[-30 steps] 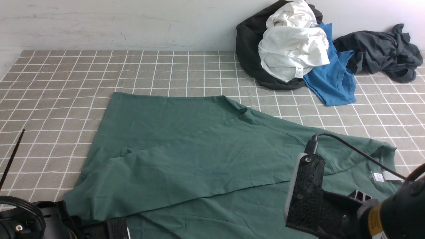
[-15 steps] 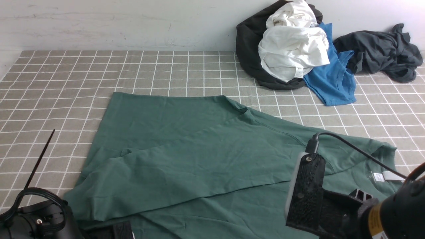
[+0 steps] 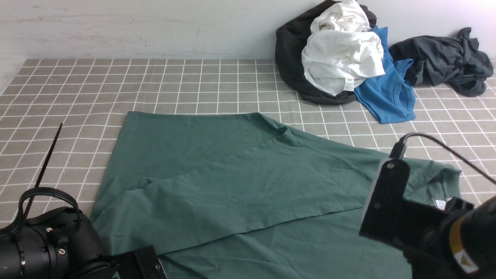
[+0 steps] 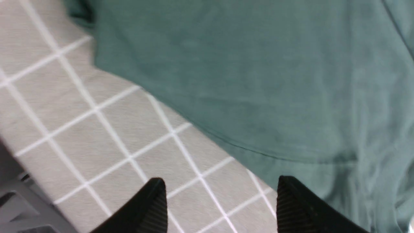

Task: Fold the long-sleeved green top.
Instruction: Use both arms simultaneously to clamp the lower edge of the clothing fabric

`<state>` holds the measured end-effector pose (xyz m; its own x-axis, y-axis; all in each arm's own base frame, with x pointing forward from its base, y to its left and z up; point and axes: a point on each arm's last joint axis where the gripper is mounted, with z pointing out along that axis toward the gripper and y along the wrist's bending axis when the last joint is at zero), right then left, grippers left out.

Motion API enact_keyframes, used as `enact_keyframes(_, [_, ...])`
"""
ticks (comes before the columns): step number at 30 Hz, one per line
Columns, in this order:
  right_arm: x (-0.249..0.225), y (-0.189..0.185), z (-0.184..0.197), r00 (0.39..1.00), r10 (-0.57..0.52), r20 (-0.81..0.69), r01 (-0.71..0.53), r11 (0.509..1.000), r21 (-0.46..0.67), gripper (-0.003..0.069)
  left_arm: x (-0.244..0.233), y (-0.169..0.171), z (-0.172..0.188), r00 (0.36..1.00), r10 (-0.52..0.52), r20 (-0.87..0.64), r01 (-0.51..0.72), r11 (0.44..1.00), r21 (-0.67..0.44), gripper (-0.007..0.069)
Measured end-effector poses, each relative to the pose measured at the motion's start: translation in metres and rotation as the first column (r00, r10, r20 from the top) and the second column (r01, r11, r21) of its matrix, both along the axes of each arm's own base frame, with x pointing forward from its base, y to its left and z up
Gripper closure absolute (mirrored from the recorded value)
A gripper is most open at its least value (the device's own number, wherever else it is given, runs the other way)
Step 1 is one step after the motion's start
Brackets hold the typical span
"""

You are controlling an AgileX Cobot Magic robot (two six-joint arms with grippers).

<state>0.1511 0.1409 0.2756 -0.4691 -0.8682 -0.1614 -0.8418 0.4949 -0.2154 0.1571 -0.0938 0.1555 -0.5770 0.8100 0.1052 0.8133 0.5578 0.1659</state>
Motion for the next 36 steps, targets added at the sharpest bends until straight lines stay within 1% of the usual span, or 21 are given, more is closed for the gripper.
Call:
enact_keyframes(1, [0.008,-0.009,0.0,0.998,-0.059,-0.002,0.059,0.998,0.001,0.0232,0.0,0.0,0.0,1.0,0.005,-0.005,-0.005,1.0,-0.001,0.0612])
enact_keyframes(2, [0.012,-0.014,0.0,0.995,-0.095,-0.007,0.095,0.995,0.006,0.0232,-0.001,0.0,0.0,1.0,0.008,-0.009,-0.008,1.0,0.0,0.0612])
enact_keyframes(3, [0.013,-0.015,0.0,0.995,-0.104,-0.009,0.104,0.995,0.007,0.0232,-0.001,0.0,0.0,1.0,0.009,-0.009,-0.009,1.0,0.001,0.0612])
enact_keyframes(4, [0.019,-0.025,0.0,0.986,-0.167,-0.024,0.167,0.986,0.019,0.0232,-0.002,0.0,0.0,1.0,0.022,-0.016,-0.022,1.0,0.003,0.0612])
enact_keyframes(5, [0.022,-0.03,-0.002,0.981,-0.193,-0.038,0.193,0.981,0.022,0.0232,-0.002,0.001,0.0,0.999,0.026,-0.018,-0.026,1.0,0.004,0.0612])
enact_keyframes(7, [0.023,-0.038,-0.008,0.976,-0.21,-0.066,0.211,0.977,0.017,0.0232,-0.002,0.001,0.0,0.999,0.032,-0.016,-0.032,0.999,0.004,0.0612])
enact_keyframes(9, [0.02,-0.044,-0.02,0.976,-0.193,-0.103,0.193,0.981,-0.007,0.0232,-0.002,0.001,0.0,0.999,0.034,-0.016,-0.034,0.999,0.004,0.0612])
enact_keyframes(13, [0.007,-0.052,-0.051,0.983,-0.087,-0.159,0.079,0.995,-0.055,0.0232,-0.002,0.001,0.0,0.999,0.034,-0.016,-0.034,0.999,0.004,0.0612])
enact_keyframes(15, [0.003,-0.056,-0.065,0.988,-0.029,-0.154,0.018,0.997,-0.074,0.0232,-0.002,0.001,0.0,0.999,0.034,-0.016,-0.034,0.999,0.004,0.0612])
enact_keyframes(17, [0.003,-0.059,-0.072,0.992,-0.002,-0.129,-0.009,0.996,-0.091,0.0232,-0.002,0.001,0.0,0.999,0.035,-0.016,-0.035,0.999,0.004,0.0612])
enact_keyframes(23, [0.009,-0.063,-0.077,0.998,0.048,-0.037,-0.053,0.991,-0.124,0.0232,-0.002,0.0,0.0,0.999,0.04,-0.012,-0.04,0.999,-0.002,0.0612])
enact_keyframes(28, [0.021,-0.074,-0.079,1.0,0.007,0.0,-0.007,0.992,-0.127,0.0232,-0.002,0.0,0.0,0.999,0.044,-0.011,-0.044,0.999,-0.008,0.0612])
enact_keyframes(31, [0.026,-0.074,-0.082,1.0,-0.002,0.013,0.003,0.995,-0.1,0.0232,-0.002,-0.001,0.0,0.999,0.048,-0.013,-0.048,0.999,-0.013,0.0612])
enact_keyframes(35, [0.03,-0.068,-0.085,0.998,0.056,0.029,-0.055,0.997,-0.06,0.0232,-0.002,-0.001,0.0,0.999,0.05,-0.011,-0.05,0.999,-0.019,0.0612])
enact_keyframes(36, [0.033,-0.065,-0.087,0.992,0.122,0.038,-0.12,0.991,-0.052,0.0232,-0.002,-0.002,0.0,0.999,0.051,-0.011,-0.051,0.998,-0.022,0.0612])
